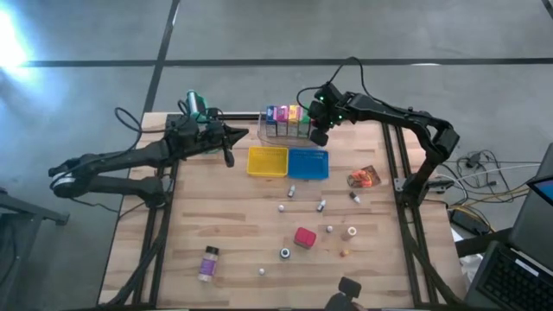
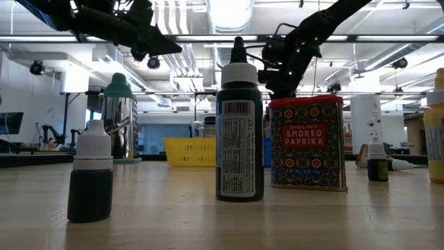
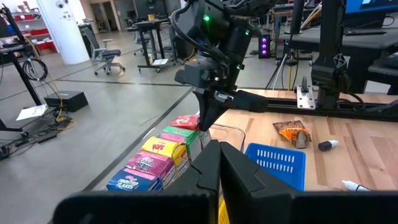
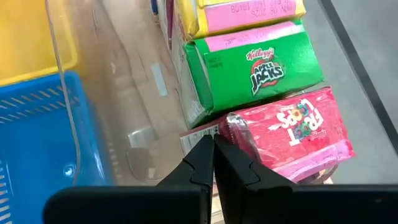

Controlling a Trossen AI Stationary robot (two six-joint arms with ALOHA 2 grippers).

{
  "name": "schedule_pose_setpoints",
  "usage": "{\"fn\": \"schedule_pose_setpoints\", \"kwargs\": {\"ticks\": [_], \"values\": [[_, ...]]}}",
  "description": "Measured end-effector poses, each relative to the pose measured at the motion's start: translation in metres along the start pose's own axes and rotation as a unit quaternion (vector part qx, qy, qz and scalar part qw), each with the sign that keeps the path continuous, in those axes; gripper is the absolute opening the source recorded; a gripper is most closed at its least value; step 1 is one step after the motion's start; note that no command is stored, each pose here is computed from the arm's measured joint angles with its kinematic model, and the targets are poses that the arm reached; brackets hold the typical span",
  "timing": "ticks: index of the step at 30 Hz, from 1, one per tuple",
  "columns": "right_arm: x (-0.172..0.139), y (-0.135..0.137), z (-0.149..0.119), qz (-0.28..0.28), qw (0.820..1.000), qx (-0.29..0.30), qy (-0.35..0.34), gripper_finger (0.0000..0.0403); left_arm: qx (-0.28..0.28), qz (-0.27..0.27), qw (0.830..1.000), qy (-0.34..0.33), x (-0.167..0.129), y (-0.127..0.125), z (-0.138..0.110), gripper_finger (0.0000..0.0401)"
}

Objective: Pick & Place Kitchen Items
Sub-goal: Adjust the cereal boxes in the transparent bin

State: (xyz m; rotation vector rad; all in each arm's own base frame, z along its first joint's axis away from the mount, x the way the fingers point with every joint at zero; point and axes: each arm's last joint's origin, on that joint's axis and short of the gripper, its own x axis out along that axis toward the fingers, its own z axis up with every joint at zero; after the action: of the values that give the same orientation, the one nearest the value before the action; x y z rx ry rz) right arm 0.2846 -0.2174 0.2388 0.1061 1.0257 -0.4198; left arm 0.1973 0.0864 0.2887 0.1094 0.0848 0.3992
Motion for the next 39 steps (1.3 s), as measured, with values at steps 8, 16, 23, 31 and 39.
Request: {"fn": "schedule_pose_setpoints", "kwargs": {"ticks": [8, 16, 23, 31, 39], "values": [[0.006, 0.001, -0.007, 0.022, 1.000, 0.005, 0.012, 0.0008, -0.002, 0.000, 1.000, 0.000, 0.000, 0.000, 0.000, 0.0010], [0.027, 0.004, -0.020, 0.025, 0.999, 0.008, 0.038, 0.0008, -0.002, 0.000, 1.000, -0.001, 0.000, 0.000, 0.000, 0.0010], [0.036, 0.003, -0.021, 0.008, 0.999, 0.007, 0.040, 0.0008, -0.002, 0.000, 1.000, -0.002, 0.000, 0.000, 0.000, 0.0010], [0.018, 0.002, -0.015, -0.003, 1.000, 0.007, 0.016, 0.0008, -0.002, 0.000, 1.000, -0.002, 0.000, 0.000, 0.000, 0.0010], [-0.011, 0.009, -0.010, 0.007, 1.000, 0.000, -0.014, 0.0008, -0.002, 0.000, 1.000, -0.002, 0.000, 0.000, 0.000, 0.0010]]}}
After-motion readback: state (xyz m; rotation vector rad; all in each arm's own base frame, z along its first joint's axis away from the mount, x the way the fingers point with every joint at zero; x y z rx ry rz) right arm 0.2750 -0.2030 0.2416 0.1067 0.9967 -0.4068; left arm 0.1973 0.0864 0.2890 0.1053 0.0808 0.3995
